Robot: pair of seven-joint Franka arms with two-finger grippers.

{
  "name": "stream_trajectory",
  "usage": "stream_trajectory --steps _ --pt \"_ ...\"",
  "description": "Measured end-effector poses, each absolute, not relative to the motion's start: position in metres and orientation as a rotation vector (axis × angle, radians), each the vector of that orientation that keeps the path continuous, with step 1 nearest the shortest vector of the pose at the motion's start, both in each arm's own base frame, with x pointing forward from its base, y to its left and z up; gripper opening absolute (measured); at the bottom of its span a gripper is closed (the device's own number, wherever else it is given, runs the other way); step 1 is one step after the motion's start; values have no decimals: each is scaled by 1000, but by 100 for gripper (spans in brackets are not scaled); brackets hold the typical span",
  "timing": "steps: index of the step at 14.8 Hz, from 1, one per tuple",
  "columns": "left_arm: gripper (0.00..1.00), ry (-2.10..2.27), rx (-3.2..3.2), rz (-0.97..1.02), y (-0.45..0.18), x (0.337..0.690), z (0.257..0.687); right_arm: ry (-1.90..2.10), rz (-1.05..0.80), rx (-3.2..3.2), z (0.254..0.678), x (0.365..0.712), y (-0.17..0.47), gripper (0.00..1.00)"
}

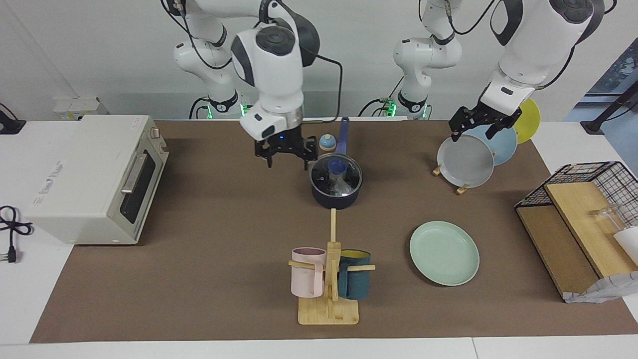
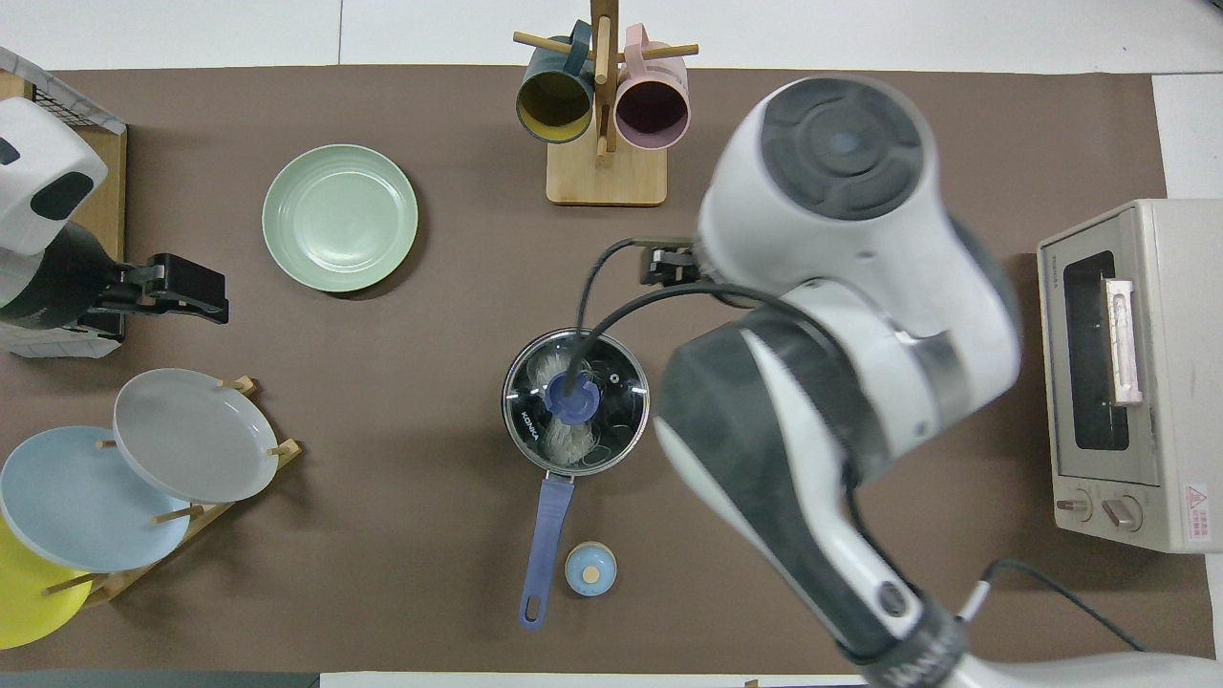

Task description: Transfer vermicelli from plate to pot

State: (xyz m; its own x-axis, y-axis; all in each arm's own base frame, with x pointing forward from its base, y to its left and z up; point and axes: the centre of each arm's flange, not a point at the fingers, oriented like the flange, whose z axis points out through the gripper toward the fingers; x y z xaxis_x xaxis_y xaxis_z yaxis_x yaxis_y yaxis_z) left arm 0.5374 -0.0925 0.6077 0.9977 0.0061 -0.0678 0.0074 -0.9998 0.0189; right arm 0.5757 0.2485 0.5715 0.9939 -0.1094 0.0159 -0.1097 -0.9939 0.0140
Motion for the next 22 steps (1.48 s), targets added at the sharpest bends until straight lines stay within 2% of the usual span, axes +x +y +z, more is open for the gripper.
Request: stream_trajectory --steps 3,6,11,22 --pt "100 11 3121 -106 -93 537 608 -152 -42 3107 631 563 160 100" --pt "100 11 3121 -106 -93 537 608 -204 -65 3099 659 545 116 100" --pt "100 11 3121 -106 -93 537 608 -106 -144 3097 637 551 75 100" --pt "100 11 3121 -106 -93 537 608 -99 -158 3101 639 543 34 100"
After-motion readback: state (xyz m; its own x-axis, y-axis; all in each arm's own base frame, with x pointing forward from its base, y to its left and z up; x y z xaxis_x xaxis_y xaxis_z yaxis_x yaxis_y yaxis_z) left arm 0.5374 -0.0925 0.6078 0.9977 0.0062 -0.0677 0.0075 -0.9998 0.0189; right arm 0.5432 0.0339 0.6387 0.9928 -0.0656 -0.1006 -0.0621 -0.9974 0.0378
